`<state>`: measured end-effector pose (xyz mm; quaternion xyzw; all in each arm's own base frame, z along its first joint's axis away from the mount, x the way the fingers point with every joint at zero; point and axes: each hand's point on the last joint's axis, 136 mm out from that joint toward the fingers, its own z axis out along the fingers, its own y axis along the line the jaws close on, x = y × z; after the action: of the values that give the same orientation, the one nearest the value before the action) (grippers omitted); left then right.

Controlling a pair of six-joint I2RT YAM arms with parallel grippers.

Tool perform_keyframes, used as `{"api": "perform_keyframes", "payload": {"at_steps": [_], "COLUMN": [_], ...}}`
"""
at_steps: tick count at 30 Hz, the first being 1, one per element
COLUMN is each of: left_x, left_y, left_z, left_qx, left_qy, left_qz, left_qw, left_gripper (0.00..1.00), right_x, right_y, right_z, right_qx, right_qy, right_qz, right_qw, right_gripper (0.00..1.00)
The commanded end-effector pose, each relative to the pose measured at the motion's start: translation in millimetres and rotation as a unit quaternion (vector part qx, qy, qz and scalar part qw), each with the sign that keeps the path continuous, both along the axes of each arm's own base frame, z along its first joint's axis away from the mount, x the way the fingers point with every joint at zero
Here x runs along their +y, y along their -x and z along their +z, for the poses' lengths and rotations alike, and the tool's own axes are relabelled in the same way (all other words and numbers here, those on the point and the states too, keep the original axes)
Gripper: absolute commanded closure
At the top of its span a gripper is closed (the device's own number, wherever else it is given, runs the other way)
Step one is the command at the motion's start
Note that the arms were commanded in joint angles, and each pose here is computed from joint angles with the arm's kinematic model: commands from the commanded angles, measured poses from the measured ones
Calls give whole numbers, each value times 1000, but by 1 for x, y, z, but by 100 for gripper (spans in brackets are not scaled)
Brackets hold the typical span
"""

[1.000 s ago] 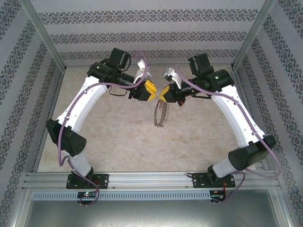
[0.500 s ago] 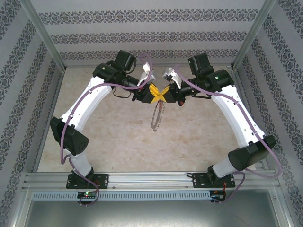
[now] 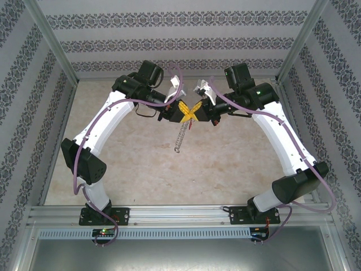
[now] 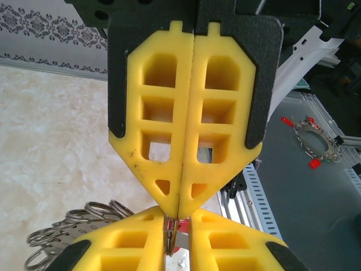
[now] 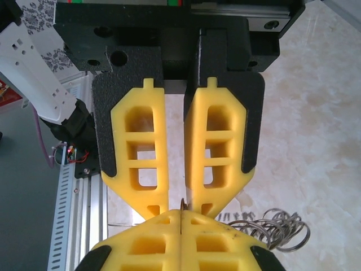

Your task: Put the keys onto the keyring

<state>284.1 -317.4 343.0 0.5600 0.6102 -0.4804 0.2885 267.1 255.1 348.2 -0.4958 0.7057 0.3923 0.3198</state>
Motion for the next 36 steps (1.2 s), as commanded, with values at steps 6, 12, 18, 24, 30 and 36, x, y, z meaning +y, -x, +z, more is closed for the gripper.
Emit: {"api": "perform_keyframes", "payload": {"at_steps": [6, 12, 18, 24, 30, 36], "left_x": [-3, -6, -7, -6, -5, -4], "left_y": [7, 2, -1, 1, 1, 3], "left_z": [10, 19, 29, 38, 46, 50], "left_qx": [-7, -27, -51, -69, -77, -82], "left_qy": [20, 37, 59, 77, 88, 93], "left_qz": [-19, -9, 7, 15, 20, 20], "left_qw": [1000, 999, 997, 995, 993, 992], "left_gripper": [100, 100, 100, 100, 100, 100], "right_x": [1, -9, -35, -46, -39, -33], "right_y": [1, -9, -14, -24, -15, -2], "right_z": [18, 32, 53, 27, 23, 22], "right_qx": [-33, -40, -37, 11, 46, 51], "right_qy": [-22, -52, -146, -187, -235, -243], "right_qz": [7, -33, -109, -168, -136, -113], "right_qw": [999, 997, 983, 968, 961, 962], "right_gripper": [100, 69, 60, 57, 57, 58]}}
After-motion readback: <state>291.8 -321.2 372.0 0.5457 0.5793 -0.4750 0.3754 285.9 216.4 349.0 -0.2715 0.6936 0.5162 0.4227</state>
